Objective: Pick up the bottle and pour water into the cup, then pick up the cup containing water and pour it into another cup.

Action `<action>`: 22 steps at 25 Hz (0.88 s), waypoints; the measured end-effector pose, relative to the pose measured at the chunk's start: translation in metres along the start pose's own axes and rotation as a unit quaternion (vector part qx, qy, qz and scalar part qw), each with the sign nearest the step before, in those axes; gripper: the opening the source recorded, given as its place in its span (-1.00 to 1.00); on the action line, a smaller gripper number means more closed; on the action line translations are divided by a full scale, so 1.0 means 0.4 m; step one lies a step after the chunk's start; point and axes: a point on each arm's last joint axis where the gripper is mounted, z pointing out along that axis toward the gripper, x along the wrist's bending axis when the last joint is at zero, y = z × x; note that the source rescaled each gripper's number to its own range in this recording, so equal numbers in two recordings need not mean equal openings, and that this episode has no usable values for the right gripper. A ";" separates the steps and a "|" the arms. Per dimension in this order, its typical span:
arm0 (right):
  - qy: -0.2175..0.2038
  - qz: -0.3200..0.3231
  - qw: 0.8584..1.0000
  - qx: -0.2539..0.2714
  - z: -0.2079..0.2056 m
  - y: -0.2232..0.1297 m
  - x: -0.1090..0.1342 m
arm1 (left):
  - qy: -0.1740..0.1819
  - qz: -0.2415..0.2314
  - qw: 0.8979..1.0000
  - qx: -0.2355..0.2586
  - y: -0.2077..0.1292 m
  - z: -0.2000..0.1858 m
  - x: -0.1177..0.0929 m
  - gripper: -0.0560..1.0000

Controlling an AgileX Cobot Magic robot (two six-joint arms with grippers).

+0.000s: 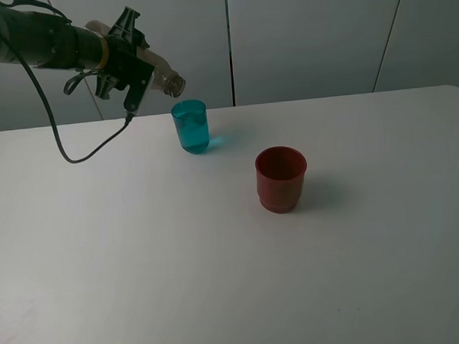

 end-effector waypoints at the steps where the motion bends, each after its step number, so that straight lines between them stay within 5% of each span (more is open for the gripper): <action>1: 0.000 0.000 1.000 0.000 0.000 0.000 0.000 | 0.001 -0.001 1.000 -0.001 0.001 0.000 0.000 -0.89; 9: 0.000 0.000 1.000 0.000 0.000 0.000 0.000 | 0.015 -0.062 0.998 -0.028 0.017 0.000 0.010 -0.89; 13: 0.000 0.000 1.000 0.000 0.000 0.000 0.000 | 0.017 -0.166 0.986 -0.028 0.014 -0.004 0.016 -0.89; 15: 0.000 0.000 1.000 0.000 0.000 0.000 0.000 | 0.020 -0.275 0.961 -0.029 0.010 -0.011 0.024 -0.89; 17: 0.000 0.000 1.000 0.000 0.000 0.000 0.000 | 0.023 -0.387 0.921 -0.030 0.005 -0.021 0.036 -0.89; 22: 0.000 0.000 1.000 0.000 0.000 0.000 0.000 | 0.028 -0.540 0.836 -0.092 -0.001 -0.071 0.048 -0.89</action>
